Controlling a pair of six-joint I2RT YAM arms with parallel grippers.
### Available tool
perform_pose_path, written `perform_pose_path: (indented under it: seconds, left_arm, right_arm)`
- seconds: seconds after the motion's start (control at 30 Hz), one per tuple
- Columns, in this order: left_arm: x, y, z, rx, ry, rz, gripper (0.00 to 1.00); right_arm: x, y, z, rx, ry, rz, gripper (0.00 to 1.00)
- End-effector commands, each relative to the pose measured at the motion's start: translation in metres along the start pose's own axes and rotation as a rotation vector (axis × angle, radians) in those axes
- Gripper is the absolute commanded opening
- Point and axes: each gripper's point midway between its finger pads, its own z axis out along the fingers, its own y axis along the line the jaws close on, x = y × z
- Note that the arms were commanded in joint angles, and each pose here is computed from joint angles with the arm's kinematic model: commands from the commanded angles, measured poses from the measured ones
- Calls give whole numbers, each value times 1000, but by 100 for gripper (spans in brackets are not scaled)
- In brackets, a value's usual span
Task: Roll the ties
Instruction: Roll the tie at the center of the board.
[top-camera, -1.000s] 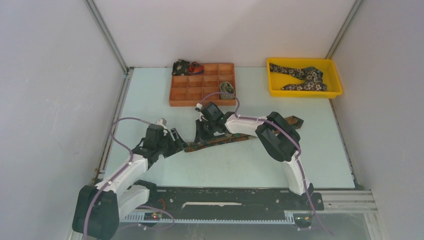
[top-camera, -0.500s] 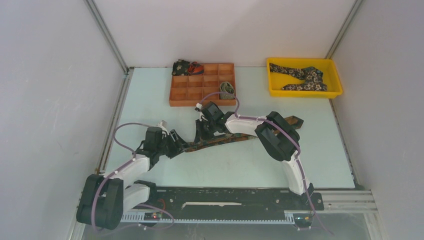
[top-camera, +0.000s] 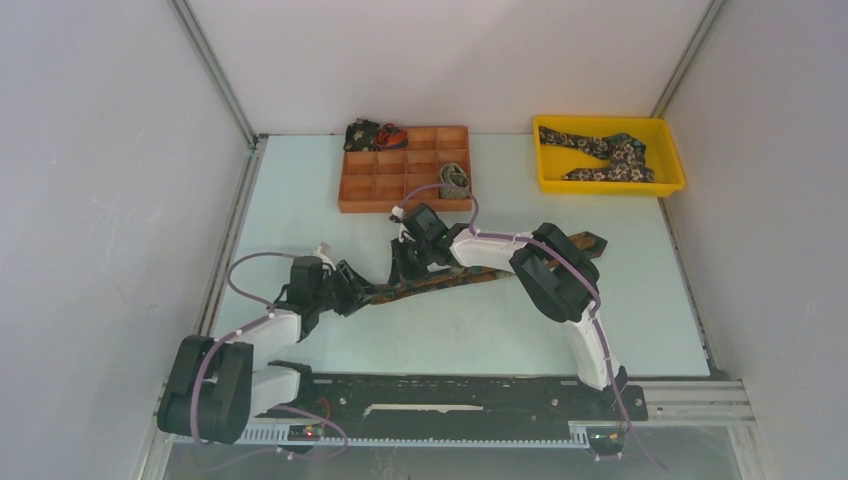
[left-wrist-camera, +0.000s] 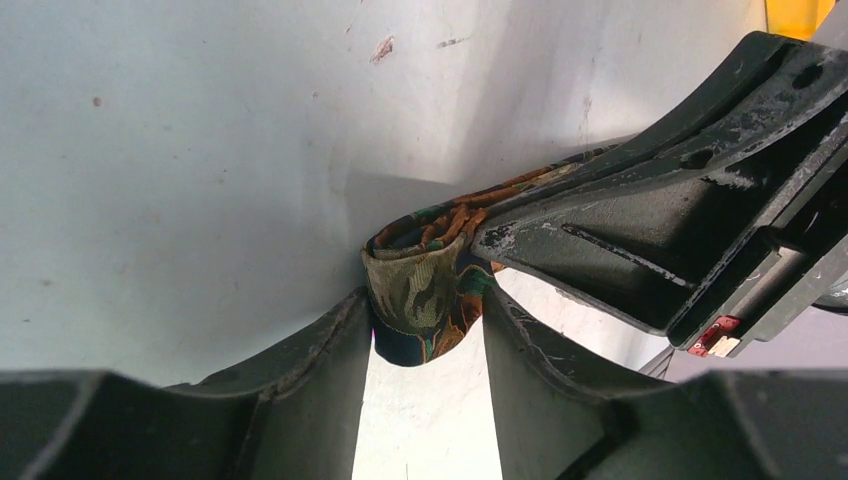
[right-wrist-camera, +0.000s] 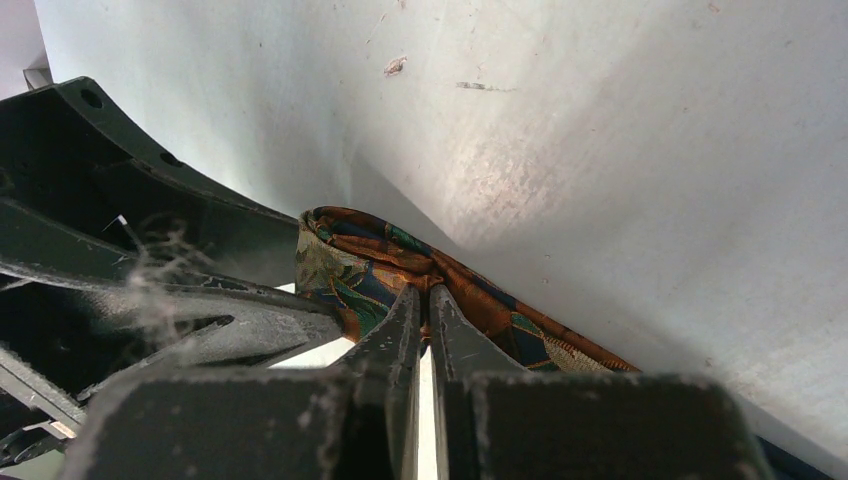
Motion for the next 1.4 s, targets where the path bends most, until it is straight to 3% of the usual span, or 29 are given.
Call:
perform_pose_path:
  seconds: [0.0,0.3,0.5,0.73,0.83,1.0,1.17,1.37]
  left_arm:
    - [-2,-1,3,18,-4,-21,52]
    - [-2,-4,9,46,9,-23,38]
    - [-5,-6,10,50,4,-2,19]
    - [-7,-5,7,25,2,20,9]
    - [-10,-5,5,1,-4,33,7]
    - [-17,-8,0,-19,-21,56,5]
    - [-22,-11,-4,-46,-34,76,1]
    - [-25,-14,-9,-74,-33,100,0]
  right_arm:
    - [9,-23,13,64,11,-11,1]
    - [6,-21,12,58,4,-20,1]
    - [3,-15,8,53,-2,-30,3]
    - [-17,8,-13,44,-42,-62,27]
    - [-29,23,-30,31,-80,-86,32]
    - [-36,41,-44,8,-111,-106,30]
    - [-25,47,-32,-7,-86,-103,16]
    - [-16,52,-12,-17,-56,-101,9]
